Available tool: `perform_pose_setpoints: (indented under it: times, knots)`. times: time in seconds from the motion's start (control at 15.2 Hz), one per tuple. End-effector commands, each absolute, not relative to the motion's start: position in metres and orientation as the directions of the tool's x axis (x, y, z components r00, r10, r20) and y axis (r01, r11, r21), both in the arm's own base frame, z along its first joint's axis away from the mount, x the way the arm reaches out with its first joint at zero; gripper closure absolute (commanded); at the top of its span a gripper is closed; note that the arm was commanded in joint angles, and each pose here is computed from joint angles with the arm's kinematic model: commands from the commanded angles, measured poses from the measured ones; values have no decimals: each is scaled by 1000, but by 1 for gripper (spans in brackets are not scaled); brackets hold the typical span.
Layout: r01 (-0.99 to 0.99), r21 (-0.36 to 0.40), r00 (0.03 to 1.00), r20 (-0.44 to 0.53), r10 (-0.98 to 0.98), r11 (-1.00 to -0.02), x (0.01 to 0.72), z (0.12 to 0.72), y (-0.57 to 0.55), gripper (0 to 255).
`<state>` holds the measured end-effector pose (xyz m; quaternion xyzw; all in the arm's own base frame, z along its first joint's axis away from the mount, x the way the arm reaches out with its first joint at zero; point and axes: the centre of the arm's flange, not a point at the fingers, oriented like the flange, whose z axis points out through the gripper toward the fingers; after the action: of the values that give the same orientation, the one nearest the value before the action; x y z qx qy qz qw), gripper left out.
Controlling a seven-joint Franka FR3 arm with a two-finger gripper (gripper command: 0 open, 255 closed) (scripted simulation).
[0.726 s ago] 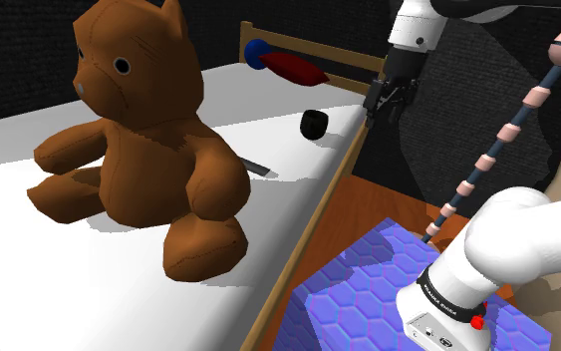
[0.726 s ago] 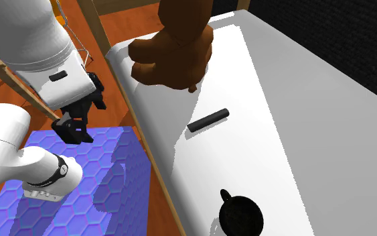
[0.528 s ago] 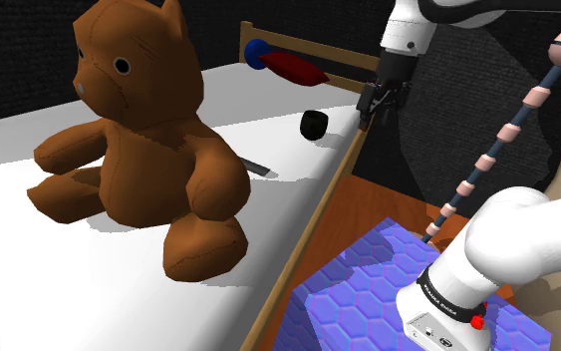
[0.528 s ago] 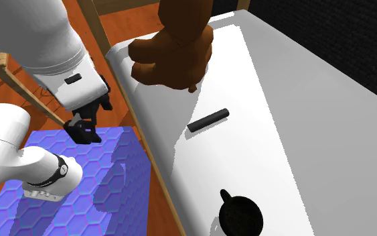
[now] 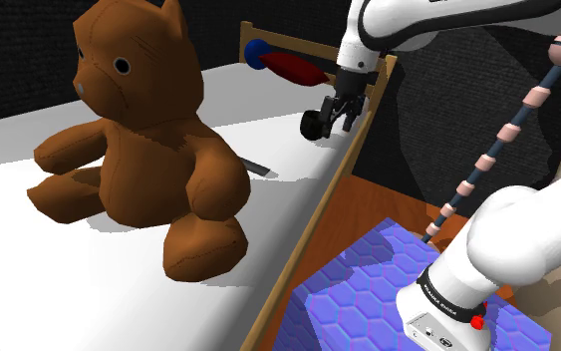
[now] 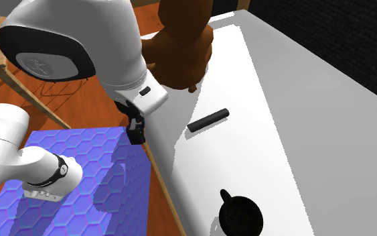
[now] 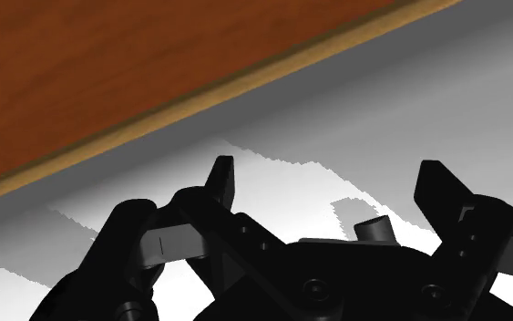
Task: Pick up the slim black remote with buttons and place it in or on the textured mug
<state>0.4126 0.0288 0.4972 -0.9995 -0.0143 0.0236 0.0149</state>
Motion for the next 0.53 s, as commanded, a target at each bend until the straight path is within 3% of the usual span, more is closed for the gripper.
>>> perform_pose_setpoints:
  times: [0.0,0.46]
  knots:
    - [58,-36,997,-43,60,-998,433,485,38,0]
    - [162,-53,986,-33,164,-985,504,437,70,0]
